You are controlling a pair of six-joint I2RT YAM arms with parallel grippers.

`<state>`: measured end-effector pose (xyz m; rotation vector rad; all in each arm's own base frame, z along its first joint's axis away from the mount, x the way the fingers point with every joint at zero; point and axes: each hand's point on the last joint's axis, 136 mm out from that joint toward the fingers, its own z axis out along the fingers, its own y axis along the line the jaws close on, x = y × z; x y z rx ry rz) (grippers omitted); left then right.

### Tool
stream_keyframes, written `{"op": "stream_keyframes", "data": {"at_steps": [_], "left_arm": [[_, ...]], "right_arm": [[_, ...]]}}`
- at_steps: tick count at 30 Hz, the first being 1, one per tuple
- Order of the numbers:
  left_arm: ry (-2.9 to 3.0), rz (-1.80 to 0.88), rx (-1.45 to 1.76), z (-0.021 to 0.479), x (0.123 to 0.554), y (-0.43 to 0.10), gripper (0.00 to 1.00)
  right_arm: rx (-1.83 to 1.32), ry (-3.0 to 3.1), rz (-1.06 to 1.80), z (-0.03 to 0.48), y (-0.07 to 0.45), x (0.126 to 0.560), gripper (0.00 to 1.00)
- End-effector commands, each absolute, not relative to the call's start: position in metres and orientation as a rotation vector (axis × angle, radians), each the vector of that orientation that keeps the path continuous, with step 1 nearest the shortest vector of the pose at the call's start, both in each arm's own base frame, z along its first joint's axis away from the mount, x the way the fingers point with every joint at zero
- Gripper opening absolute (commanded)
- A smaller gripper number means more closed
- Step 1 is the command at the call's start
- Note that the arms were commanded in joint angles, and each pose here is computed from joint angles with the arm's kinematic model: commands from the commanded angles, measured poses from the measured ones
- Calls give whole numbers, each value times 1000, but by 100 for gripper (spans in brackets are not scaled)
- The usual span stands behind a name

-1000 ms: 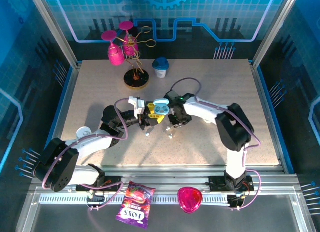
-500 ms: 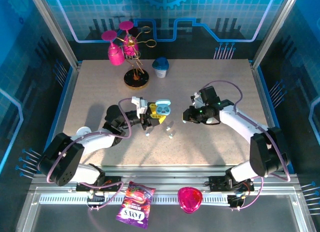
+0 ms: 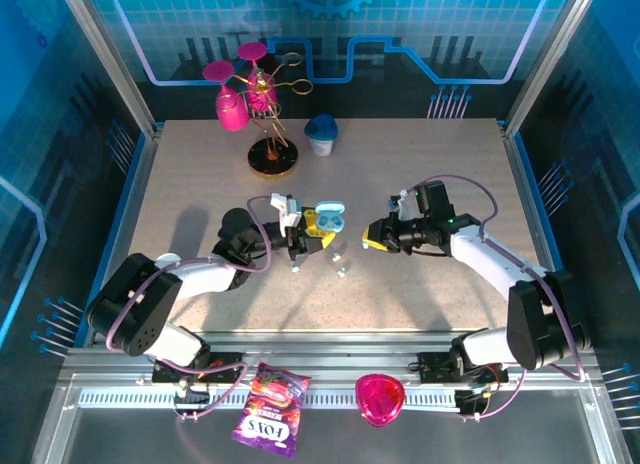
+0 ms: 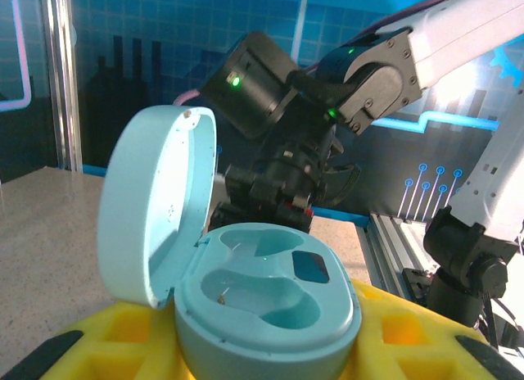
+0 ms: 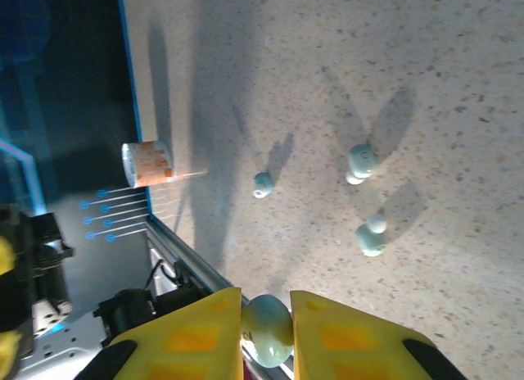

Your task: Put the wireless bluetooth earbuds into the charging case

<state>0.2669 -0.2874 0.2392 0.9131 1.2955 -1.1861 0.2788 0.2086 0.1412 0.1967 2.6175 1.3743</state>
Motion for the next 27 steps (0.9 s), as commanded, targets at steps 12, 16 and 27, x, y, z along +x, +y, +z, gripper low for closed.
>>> {"op": "stream_keyframes", "data": {"at_steps": [12, 16, 27], "left_arm": [[1288, -1259, 919, 223, 279, -297, 22], [1282, -1260, 927, 222, 278, -298, 22], [1280, -1271, 934, 220, 273, -296, 21]], "right_arm": [[-102, 2390, 1451, 233, 231, 259, 21], [-148, 2334, 1485, 247, 246, 260, 21], [-168, 2253, 1557, 263, 263, 267, 19]]}}
